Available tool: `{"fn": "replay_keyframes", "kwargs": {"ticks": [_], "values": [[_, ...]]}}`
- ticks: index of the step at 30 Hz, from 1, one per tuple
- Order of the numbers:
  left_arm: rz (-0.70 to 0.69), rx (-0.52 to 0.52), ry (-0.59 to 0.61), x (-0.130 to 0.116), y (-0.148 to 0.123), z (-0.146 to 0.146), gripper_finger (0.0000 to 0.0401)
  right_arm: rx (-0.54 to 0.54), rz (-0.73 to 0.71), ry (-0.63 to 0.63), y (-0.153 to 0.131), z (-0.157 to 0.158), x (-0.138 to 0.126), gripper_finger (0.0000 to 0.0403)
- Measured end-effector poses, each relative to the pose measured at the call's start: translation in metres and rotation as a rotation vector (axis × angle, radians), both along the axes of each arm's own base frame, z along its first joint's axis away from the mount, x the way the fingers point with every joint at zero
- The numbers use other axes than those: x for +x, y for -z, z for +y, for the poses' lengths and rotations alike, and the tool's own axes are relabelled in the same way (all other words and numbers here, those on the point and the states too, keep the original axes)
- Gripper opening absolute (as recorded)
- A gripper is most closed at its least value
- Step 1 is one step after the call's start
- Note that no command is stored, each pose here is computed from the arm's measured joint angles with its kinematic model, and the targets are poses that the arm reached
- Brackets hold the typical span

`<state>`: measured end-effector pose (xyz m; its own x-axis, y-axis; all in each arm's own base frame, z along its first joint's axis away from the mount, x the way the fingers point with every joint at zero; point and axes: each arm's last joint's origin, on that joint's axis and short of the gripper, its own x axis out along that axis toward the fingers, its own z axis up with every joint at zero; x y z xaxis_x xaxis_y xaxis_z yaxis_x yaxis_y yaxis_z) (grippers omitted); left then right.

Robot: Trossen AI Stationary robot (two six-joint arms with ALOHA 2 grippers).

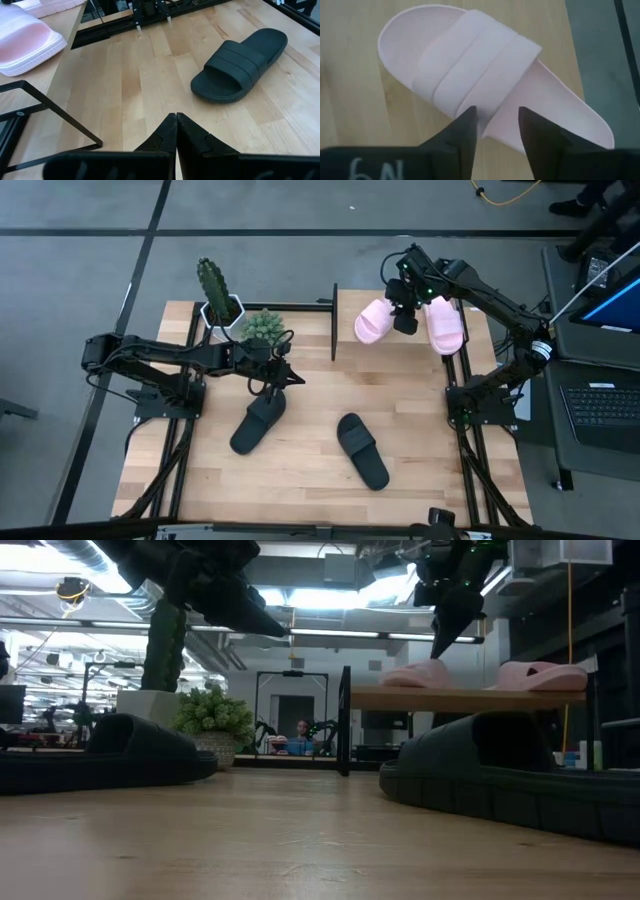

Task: Pick and place slides into the shelf
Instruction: Put the pink slides on the shelf

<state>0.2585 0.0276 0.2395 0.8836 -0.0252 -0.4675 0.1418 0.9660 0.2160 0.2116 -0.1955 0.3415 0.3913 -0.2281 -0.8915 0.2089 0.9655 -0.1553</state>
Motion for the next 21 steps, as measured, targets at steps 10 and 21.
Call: {"fn": "replay_keyframes", "kwargs": {"ticks": [10,21], "values": [[0.0,0.0,-0.001,0.0,0.0,0.0,0.0,0.004,0.002,0.002,-0.004,0.001,-0.001,0.0156],[0.007,0.022,-0.039,0.0,0.0,0.001,0.0,0.024,-0.154,0.164,-0.051,0.012,0.002,0.0156]]}}
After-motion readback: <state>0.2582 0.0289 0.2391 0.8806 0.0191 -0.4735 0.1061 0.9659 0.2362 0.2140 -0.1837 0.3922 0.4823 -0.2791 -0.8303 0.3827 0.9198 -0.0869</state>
